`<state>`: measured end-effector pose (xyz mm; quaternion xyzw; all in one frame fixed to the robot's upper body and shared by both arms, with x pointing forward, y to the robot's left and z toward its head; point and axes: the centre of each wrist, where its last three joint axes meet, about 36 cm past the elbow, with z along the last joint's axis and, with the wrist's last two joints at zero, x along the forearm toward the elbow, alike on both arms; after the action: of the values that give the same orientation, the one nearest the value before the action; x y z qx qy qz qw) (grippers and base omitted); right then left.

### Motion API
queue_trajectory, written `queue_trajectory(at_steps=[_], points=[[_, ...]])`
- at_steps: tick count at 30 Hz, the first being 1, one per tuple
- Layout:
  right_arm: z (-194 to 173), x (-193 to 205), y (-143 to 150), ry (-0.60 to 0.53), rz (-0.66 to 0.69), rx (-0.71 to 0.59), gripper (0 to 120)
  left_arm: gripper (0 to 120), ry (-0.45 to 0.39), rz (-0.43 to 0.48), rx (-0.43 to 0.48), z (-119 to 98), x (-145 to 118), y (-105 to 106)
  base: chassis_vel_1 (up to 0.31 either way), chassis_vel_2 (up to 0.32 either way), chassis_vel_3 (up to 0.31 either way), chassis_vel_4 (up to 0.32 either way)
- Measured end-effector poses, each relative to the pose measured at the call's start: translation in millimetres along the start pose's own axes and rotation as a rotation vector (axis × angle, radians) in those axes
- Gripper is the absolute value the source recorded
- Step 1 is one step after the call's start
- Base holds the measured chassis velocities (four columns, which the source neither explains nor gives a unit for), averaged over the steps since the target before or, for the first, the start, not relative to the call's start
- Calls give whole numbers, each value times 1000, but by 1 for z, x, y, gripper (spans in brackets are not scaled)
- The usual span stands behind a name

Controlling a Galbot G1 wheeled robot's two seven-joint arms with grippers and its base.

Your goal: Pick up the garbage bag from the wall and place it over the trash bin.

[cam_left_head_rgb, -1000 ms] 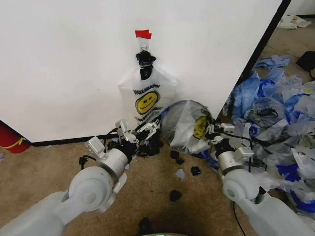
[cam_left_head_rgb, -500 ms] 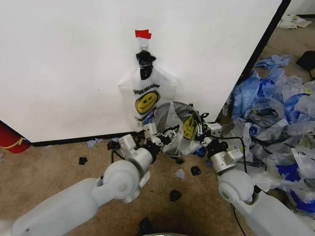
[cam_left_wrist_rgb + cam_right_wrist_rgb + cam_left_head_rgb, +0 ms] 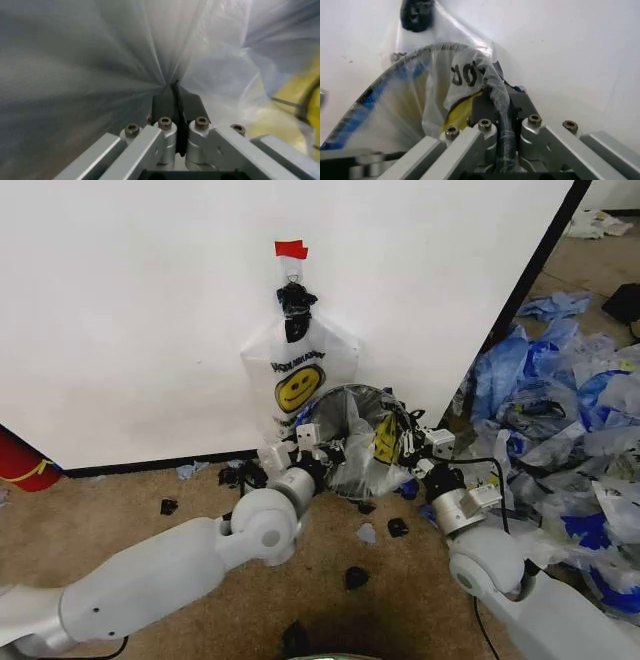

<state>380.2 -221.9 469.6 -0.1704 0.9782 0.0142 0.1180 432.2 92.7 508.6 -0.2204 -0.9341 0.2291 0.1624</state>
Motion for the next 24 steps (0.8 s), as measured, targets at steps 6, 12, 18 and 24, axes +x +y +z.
queue_trajectory(at_steps=[6, 12, 18, 24], points=[[-9, 7, 0, -4, -26, 6, 0, 0, -3, -28, -17, 3, -12, 7, 0, 0, 0, 0], [-11, 11, 1, -1, -35, 11, 0, 0, 3, -37, -23, 8, -16, 8, 0, 0, 0, 0], [-8, 12, 1, 9, -33, 10, 0, 0, 9, -23, -9, 10, -6, 3, 0, 0, 0, 0], [-2, 11, 1, 22, -25, 4, 0, 0, 10, 41, 26, 4, 10, -3, 0, 0, 0, 0]])
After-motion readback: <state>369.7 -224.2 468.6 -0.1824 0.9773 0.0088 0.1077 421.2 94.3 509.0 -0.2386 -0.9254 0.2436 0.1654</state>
